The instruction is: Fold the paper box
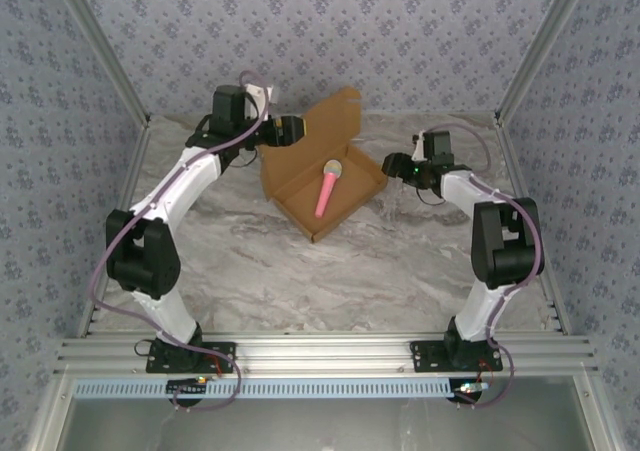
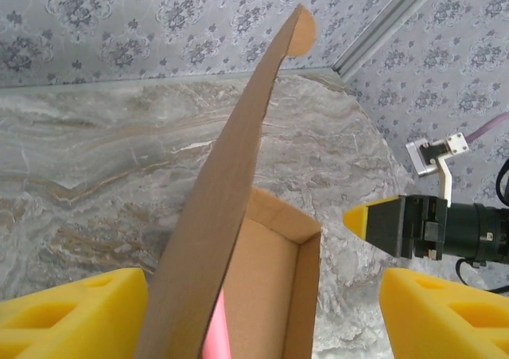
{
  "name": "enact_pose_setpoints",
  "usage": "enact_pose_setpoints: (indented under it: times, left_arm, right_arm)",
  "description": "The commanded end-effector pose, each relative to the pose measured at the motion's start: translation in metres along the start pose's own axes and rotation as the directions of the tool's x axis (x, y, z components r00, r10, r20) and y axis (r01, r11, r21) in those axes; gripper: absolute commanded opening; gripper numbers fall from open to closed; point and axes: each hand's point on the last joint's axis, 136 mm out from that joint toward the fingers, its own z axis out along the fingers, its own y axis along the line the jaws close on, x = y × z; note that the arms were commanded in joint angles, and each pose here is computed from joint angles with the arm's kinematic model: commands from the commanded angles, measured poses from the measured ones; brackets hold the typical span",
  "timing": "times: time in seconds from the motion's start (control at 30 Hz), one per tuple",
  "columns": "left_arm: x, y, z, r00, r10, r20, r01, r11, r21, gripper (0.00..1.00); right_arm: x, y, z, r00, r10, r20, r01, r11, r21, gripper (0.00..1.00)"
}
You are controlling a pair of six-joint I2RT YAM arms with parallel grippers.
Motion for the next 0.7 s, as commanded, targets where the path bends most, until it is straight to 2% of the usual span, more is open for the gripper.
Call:
enact_pose_setpoints:
  times: [0.0,0.3,0.43,0.67]
  left_arm:
    - [-0.028,-0.010,-0.012,0.995,0.090,0.033,-0.089,0.996,-0.029,0.78]
    - [-0.064,0.008,-0.047,0.985,0.134,0.107,-0.118,0.982,-0.144,0.81]
    - [-0.067,0.018,-0.068,0.979,0.146,0.145,-0.112,0.970,-0.216,0.81]
    - [-0.053,0.045,-0.118,0.960,0.076,0.268,0.007,0.956,-0.294,0.81]
  right_arm:
    - [-0.010,0.005,0.011,0.999,-0.027,-0.019,0.027,0.999,-0.021,0.69]
    - [-0.016,0.019,0.048,0.993,-0.054,-0.101,0.044,0.993,-0.105,0.68]
    - [-0.004,0.029,0.051,0.988,-0.065,-0.142,0.043,0.987,-0.155,0.66]
    - [0.024,0.037,0.044,0.980,-0.080,-0.182,0.047,0.983,-0.177,0.65]
